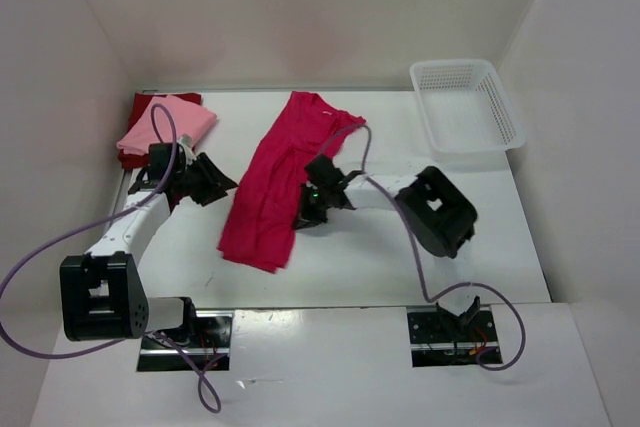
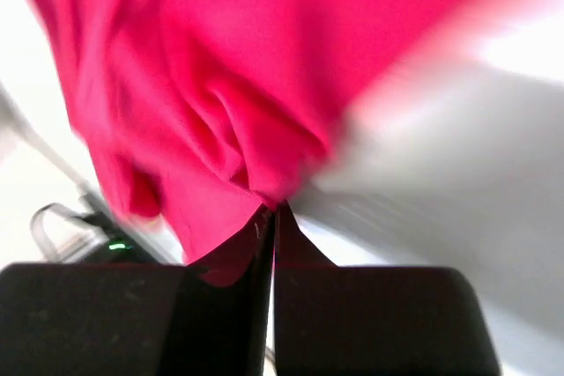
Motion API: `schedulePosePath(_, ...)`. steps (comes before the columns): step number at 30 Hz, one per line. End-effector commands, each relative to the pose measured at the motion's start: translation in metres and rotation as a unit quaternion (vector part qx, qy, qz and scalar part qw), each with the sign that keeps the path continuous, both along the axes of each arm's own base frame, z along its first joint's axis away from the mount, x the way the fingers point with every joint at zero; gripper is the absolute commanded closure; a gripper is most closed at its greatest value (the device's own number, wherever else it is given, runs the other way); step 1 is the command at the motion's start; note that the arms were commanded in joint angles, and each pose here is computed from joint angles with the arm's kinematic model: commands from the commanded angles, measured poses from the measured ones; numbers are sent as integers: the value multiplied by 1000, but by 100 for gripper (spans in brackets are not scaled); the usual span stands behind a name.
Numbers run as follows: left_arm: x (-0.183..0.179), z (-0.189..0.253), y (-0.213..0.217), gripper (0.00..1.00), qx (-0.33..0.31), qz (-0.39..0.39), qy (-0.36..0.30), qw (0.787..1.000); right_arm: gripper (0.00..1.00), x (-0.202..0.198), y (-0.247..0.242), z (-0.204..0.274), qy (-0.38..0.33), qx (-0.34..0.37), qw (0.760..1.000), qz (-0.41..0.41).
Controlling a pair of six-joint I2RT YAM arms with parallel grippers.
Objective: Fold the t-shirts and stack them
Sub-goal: Rotate the tshirt 90 degrees, then grab the bottom of the folded rectangular tshirt with both arms
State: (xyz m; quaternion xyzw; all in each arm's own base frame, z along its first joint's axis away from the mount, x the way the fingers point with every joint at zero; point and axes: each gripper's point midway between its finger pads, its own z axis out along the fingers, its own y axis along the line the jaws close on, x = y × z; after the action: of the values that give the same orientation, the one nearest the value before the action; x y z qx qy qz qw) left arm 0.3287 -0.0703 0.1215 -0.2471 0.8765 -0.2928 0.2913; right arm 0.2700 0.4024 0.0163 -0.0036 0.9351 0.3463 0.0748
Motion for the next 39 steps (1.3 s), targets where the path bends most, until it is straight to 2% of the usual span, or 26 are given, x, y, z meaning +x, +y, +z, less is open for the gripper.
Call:
schedulePosePath(1,-4,-3,-11,49,12,-41,-3,999,100,10,-89,15,-38,-74,996,-43)
schedulePosePath(3,-8,-12,-27,49,11,-66,12,998,100,-3,-127,21,-27,-92,994,-57)
schedulePosePath(5,-12,-18,-40,47,11,-86,21,996,92,-17,-149,17,-16,-103,992,-66)
schedulePosePath(6,-24,-27,-52,46,11,-106,43,993,84,-19,-151,31,-32,-91,993,-68)
schedulePosePath(7,-29,-32,-57,46,11,-115,55,992,61,-29,-157,27,-18,-94,992,-76)
schedulePosePath(8,-40,-40,-61,44,12,-123,71,990,51,-35,-155,31,-9,-81,994,-73)
schedulePosePath(10,-59,-52,-66,44,13,-136,104,985,41,-50,-161,32,14,-74,993,-93)
schedulePosePath(13,-87,-57,-79,42,5,-160,134,978,41,-68,-178,42,10,-65,988,-143)
schedulePosePath(15,-104,-61,-95,42,7,-196,151,969,41,-83,-195,32,34,-76,980,-179)
schedulePosePath(19,-134,-72,-113,41,5,-235,188,954,42,-114,-194,21,78,-31,980,-183)
schedulePosePath(22,-133,-76,-119,36,-15,-237,185,954,42,-114,-194,19,69,-22,981,-183)
schedulePosePath(26,-149,-98,-133,35,-29,-270,222,937,42,-103,-186,16,59,-12,983,-176)
schedulePosePath(30,-149,-104,-141,35,-28,-278,226,933,45,-94,-177,12,61,-12,985,-160)
schedulePosePath(32,-146,-105,-141,38,-24,-276,221,935,47,-87,-174,15,46,-14,987,-155)
schedulePosePath(37,-139,-109,-153,53,-22,-281,213,935,62,-81,-174,7,45,-27,987,-150)
schedulePosePath(39,-140,-111,-157,70,-24,-288,218,932,73,-85,-174,-1,57,-36,987,-143)
